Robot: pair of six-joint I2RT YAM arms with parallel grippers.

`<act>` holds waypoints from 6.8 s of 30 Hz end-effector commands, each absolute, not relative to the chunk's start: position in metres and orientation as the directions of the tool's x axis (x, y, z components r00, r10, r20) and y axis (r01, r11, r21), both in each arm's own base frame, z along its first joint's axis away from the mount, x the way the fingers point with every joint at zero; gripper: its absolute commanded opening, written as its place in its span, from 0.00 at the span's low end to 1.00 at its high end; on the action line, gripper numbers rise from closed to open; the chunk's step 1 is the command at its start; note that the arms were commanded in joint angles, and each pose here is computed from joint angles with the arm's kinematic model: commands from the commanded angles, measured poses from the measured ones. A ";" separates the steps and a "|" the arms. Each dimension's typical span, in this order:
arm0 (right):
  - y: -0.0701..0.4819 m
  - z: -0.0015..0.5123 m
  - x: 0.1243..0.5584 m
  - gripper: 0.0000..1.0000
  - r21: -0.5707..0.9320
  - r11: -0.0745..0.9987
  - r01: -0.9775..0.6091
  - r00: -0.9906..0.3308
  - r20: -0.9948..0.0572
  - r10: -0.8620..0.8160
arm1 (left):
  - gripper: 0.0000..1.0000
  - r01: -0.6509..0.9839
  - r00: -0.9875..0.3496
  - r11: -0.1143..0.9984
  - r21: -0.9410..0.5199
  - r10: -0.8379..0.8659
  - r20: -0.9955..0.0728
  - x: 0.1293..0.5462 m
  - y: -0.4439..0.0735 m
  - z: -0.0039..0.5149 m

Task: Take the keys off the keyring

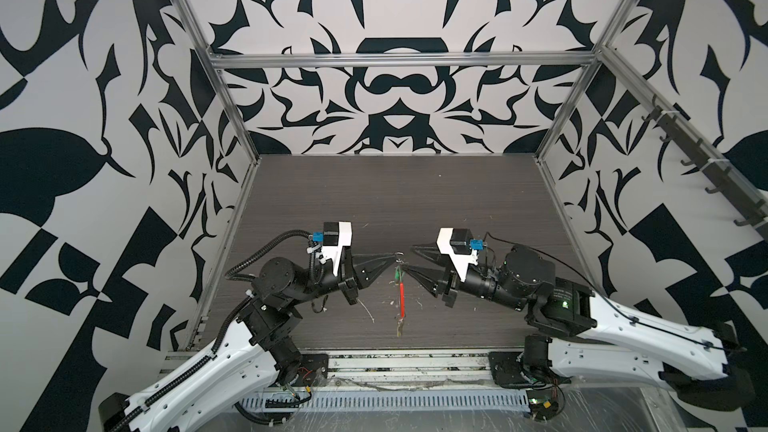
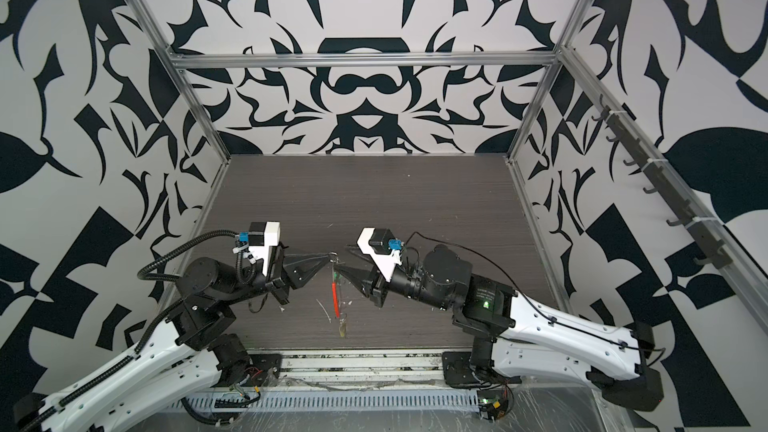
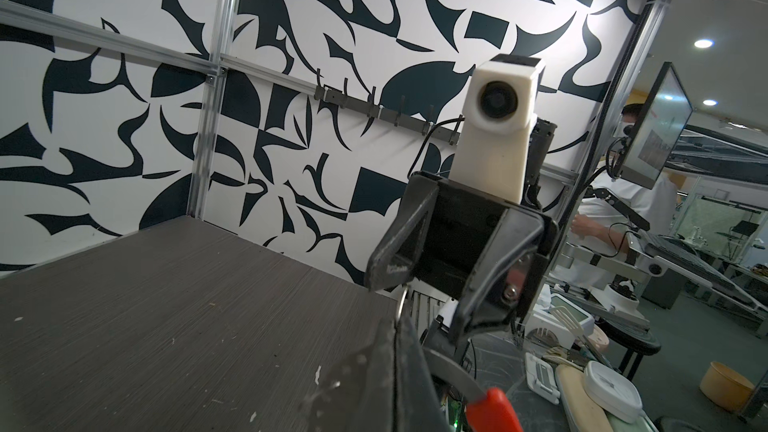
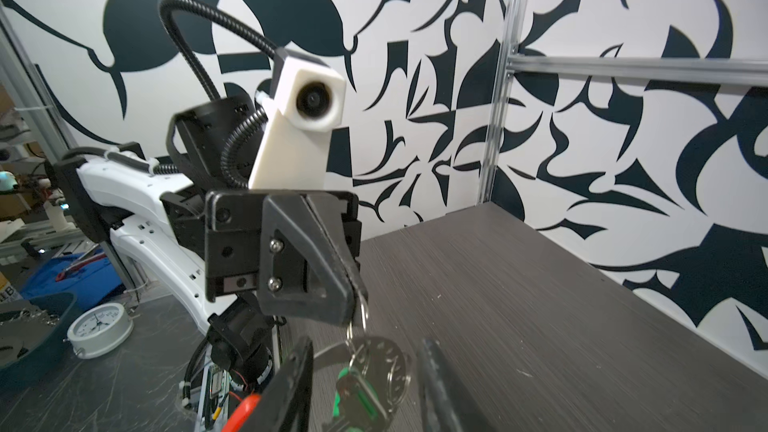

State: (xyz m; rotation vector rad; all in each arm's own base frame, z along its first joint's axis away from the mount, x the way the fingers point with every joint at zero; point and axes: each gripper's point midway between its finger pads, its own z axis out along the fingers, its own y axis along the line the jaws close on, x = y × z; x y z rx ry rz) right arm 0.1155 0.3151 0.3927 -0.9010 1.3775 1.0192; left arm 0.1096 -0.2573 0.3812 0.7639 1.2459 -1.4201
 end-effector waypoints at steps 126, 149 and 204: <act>0.301 0.372 0.136 0.00 0.381 0.084 -0.921 -0.390 -0.882 -0.266 | 0.11 0.879 -0.472 0.097 -0.467 0.031 -0.881 0.120 -0.295 0.348; 0.302 0.389 0.142 0.07 0.388 0.095 -0.917 -0.399 -0.903 -0.160 | 0.00 0.877 -0.467 0.111 -0.467 -0.031 -0.884 0.130 -0.298 0.353; 0.313 0.394 0.148 0.23 0.351 0.029 -0.936 -0.347 -0.934 0.085 | 0.00 0.900 -0.331 0.177 -0.399 -0.319 -0.888 0.144 -0.270 0.383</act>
